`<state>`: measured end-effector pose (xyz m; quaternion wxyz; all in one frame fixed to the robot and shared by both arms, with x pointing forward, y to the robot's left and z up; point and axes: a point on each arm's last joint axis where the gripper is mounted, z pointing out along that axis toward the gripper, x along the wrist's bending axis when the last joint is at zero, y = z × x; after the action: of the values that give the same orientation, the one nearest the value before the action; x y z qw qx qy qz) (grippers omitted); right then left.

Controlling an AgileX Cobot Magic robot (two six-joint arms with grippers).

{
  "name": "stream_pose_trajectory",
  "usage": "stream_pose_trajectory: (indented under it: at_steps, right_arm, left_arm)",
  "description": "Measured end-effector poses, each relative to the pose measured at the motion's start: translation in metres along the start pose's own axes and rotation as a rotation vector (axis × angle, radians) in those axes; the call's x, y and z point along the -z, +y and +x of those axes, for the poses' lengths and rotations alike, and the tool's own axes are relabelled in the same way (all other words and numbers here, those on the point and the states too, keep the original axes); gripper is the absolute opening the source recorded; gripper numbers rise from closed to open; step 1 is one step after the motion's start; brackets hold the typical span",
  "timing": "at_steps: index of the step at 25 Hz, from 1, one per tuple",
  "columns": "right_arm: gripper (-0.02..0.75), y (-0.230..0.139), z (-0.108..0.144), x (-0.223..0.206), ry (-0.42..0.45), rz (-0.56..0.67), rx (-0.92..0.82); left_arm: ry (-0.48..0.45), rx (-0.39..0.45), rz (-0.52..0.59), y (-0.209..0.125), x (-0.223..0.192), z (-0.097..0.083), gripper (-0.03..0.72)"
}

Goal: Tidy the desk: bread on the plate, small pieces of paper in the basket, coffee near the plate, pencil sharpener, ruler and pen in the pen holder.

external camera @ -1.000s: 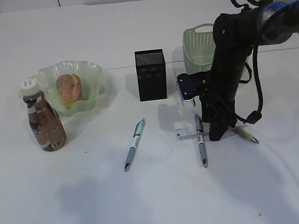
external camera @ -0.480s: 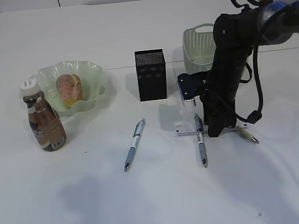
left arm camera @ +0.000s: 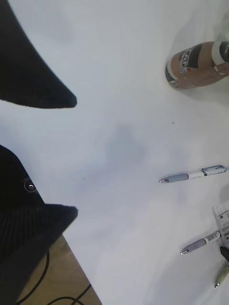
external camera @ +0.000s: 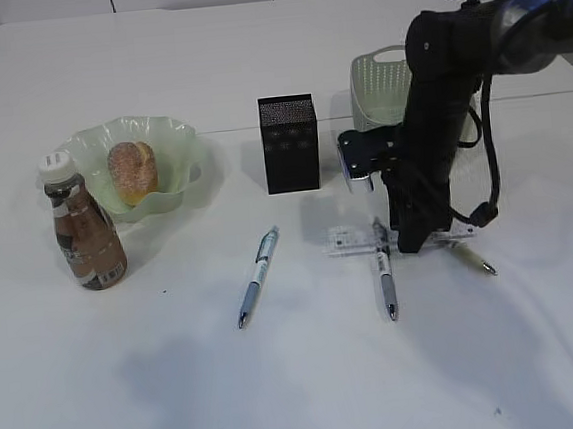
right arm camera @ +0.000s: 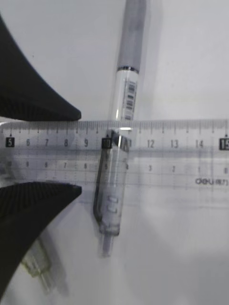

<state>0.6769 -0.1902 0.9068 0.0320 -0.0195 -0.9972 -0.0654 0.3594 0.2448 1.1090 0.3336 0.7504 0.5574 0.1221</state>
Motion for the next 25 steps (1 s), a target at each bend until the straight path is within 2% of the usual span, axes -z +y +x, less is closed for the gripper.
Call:
stream_pose_trajectory:
  at_steps: [5, 11, 15, 17, 18, 19, 25]
  right_arm:
    - [0.303, 0.005, -0.009, 0.019, -0.05, -0.014, 0.01]
    - [0.303, 0.009, -0.016, 0.034, -0.097, -0.034, -0.088]
    - [0.303, 0.014, -0.021, 0.048, -0.134, -0.066, -0.233]
    - [0.303, 0.014, -0.021, 0.048, -0.134, -0.066, -0.233]
    - [0.303, 0.017, -0.026, 0.06, -0.168, -0.096, -0.35]
    - [0.303, 0.018, -0.027, 0.065, -0.183, -0.108, -0.393]
    - [0.303, 0.022, -0.032, 0.08, -0.217, -0.156, -0.573]
  left_arm:
    - [-0.005, 0.004, -0.007, 0.001, 0.0, 0.0, 0.448]
    - [-0.013, 0.009, -0.009, 0.001, 0.0, -0.001, 0.448]
    - [-0.024, 0.016, -0.011, 0.001, 0.0, -0.002, 0.448]
    - [-0.032, 0.021, -0.012, 0.001, 0.0, -0.003, 0.448]
    - [-0.036, 0.024, -0.013, 0.001, 0.0, -0.003, 0.448]
    - [-0.042, 0.028, -0.015, 0.001, 0.0, -0.004, 0.448]
    - [-0.05, 0.033, -0.019, 0.002, 0.0, -0.005, 0.448]
